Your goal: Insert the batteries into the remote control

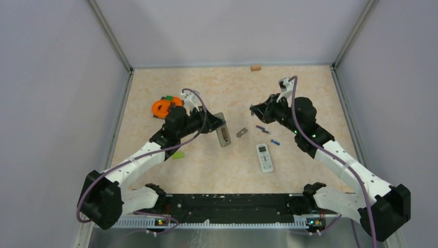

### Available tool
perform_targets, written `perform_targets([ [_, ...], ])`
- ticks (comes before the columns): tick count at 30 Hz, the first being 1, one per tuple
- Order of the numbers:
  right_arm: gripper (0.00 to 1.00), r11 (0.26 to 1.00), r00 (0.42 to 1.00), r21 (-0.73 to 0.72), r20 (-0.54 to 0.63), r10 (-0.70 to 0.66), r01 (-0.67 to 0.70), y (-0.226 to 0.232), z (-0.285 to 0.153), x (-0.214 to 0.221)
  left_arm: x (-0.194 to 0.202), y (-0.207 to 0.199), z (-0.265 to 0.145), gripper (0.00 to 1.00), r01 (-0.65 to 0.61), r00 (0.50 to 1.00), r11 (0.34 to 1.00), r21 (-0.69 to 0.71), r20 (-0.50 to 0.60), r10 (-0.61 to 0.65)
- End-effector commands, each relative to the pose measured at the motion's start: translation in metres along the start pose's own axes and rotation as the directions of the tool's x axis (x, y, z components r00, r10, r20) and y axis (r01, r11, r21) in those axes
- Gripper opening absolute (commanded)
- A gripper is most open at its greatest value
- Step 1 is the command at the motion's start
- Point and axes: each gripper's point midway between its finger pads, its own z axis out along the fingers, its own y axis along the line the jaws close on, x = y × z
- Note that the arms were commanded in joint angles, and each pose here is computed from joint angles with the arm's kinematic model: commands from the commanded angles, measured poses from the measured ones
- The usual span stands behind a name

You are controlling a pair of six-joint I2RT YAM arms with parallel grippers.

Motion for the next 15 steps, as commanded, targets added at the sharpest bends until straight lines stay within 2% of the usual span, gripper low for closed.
perform_targets([
  [1,0.07,0.988,0.992,-0.146,0.106,0.069,-0.053,0.044,-0.012,-0.025,-0.030,-0.039,0.003,0.00,0.016,0.997,0.991,0.132,0.066,-0.024],
  [11,0.07,0.966,0.971,-0.252,0.210,0.117,-0.061,0.081,-0.030,-0.035,-0.035,-0.046,0.005,0.00,0.069,0.994,0.984,0.162,0.075,-0.083],
  [15,0.07,0.962,0.970,-0.267,0.212,0.119,-0.059,0.084,-0.027,-0.030,-0.036,-0.048,0.004,0.00,0.088,0.992,0.982,0.170,0.079,-0.102],
])
